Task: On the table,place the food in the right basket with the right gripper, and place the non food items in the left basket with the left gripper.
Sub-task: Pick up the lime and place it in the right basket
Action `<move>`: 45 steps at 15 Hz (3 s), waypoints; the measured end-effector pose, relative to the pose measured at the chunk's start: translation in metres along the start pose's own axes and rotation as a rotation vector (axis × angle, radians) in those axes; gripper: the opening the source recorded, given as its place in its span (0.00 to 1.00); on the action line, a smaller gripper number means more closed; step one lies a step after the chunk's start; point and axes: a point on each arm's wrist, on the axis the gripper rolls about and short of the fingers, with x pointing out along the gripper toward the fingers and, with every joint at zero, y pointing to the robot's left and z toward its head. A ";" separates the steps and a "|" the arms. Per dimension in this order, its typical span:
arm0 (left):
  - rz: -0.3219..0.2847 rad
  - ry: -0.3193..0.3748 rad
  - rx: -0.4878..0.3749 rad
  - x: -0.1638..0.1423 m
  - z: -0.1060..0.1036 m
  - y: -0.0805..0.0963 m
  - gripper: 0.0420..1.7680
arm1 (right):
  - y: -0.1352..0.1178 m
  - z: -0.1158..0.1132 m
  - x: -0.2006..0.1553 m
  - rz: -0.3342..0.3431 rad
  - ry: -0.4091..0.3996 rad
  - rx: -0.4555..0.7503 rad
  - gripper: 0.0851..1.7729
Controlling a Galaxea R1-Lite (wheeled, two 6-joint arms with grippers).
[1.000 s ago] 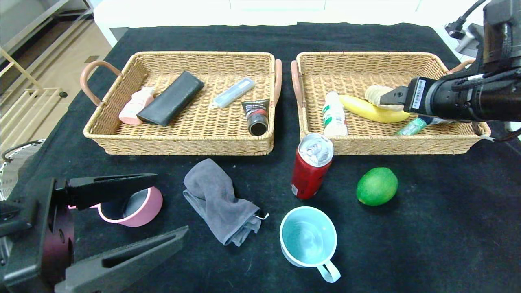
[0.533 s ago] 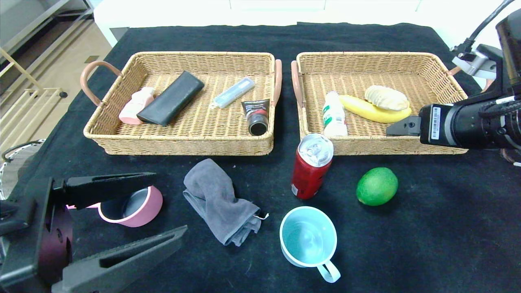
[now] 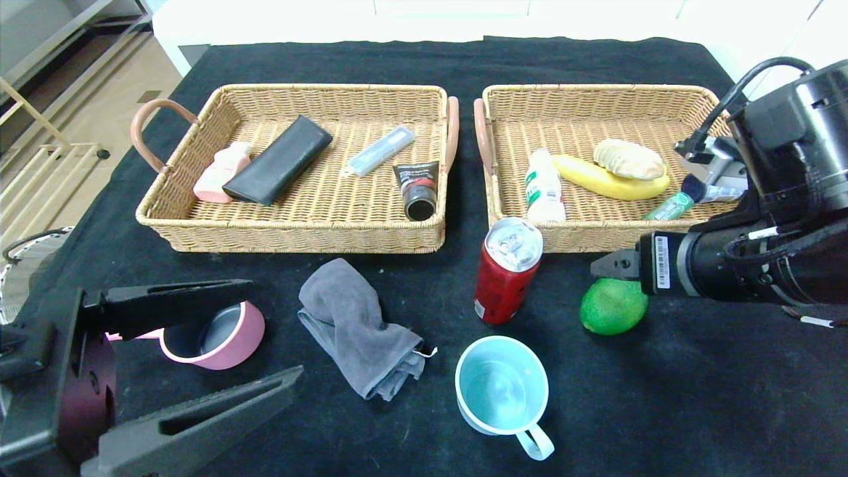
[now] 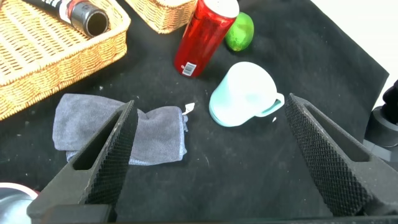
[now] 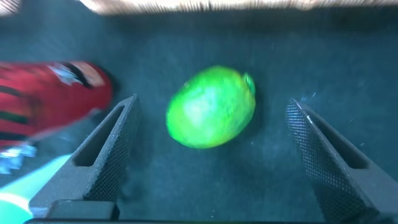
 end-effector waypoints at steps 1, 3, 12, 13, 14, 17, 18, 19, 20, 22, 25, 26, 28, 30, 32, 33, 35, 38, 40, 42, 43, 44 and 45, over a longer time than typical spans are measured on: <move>0.000 0.000 0.000 0.000 0.000 0.000 0.97 | 0.001 -0.004 0.004 -0.006 0.018 -0.005 0.96; -0.001 0.000 0.001 0.000 0.000 0.000 0.97 | 0.001 -0.011 0.013 -0.022 0.049 0.004 0.96; 0.000 0.000 0.001 0.000 0.000 0.000 0.97 | 0.009 -0.016 0.041 -0.065 0.063 -0.011 0.96; -0.001 0.000 0.000 0.000 0.000 0.000 0.97 | 0.010 -0.017 0.044 -0.077 0.060 -0.013 0.96; -0.001 0.000 0.000 0.000 0.000 0.000 0.97 | 0.011 -0.017 0.048 -0.090 0.057 -0.016 0.96; 0.000 -0.002 0.000 -0.001 0.000 0.000 0.97 | 0.015 -0.019 0.059 -0.127 0.045 -0.023 0.96; -0.001 -0.002 0.001 -0.001 0.000 0.000 0.97 | 0.016 -0.019 0.061 -0.124 0.042 -0.020 0.96; 0.001 -0.003 0.001 -0.001 0.000 0.000 0.97 | 0.017 -0.018 0.064 -0.120 0.035 -0.016 0.96; 0.001 -0.004 0.002 -0.001 0.000 0.000 0.97 | 0.018 -0.019 0.067 -0.120 0.036 -0.015 0.96; 0.002 -0.006 0.002 -0.002 0.001 0.000 0.97 | 0.018 -0.020 0.069 -0.121 0.042 -0.017 0.96; 0.001 -0.006 0.002 -0.002 0.001 0.000 0.97 | 0.018 -0.021 0.071 -0.124 0.047 -0.020 0.75; 0.001 -0.006 0.002 -0.002 0.001 0.000 0.97 | 0.018 -0.022 0.071 -0.124 0.048 -0.021 0.71; 0.000 -0.006 0.002 -0.002 0.001 0.000 0.97 | 0.019 -0.023 0.072 -0.126 0.050 -0.023 0.70; 0.000 -0.006 0.002 -0.002 0.001 0.000 0.97 | 0.019 -0.023 0.073 -0.125 0.052 -0.022 0.70; 0.000 -0.006 0.002 -0.002 0.001 0.000 0.97 | 0.019 -0.023 0.073 -0.126 0.054 -0.023 0.70; -0.001 -0.005 0.003 -0.002 0.000 0.000 0.97 | 0.019 -0.024 0.074 -0.127 0.055 -0.024 0.70; -0.002 -0.004 0.006 -0.002 0.000 -0.001 0.97 | 0.019 -0.024 0.075 -0.129 0.057 -0.025 0.70; -0.002 -0.003 0.006 -0.002 0.000 -0.001 0.97 | 0.019 -0.024 0.076 -0.130 0.060 -0.026 0.69; -0.001 -0.003 0.006 -0.002 0.000 0.000 0.97 | 0.019 -0.024 0.076 -0.130 0.061 -0.026 0.69; -0.001 -0.003 0.006 -0.002 0.000 0.000 0.97 | 0.019 -0.024 0.075 -0.128 0.061 -0.026 0.69; -0.001 -0.003 0.006 -0.002 0.000 0.000 0.97 | 0.019 -0.024 0.073 -0.126 0.061 -0.026 0.69; -0.001 -0.002 0.006 -0.002 0.000 0.000 0.97 | 0.018 -0.024 0.071 -0.123 0.062 -0.027 0.69; -0.001 -0.003 0.007 -0.002 0.000 0.000 0.97 | 0.018 -0.025 0.067 -0.120 0.065 -0.031 0.69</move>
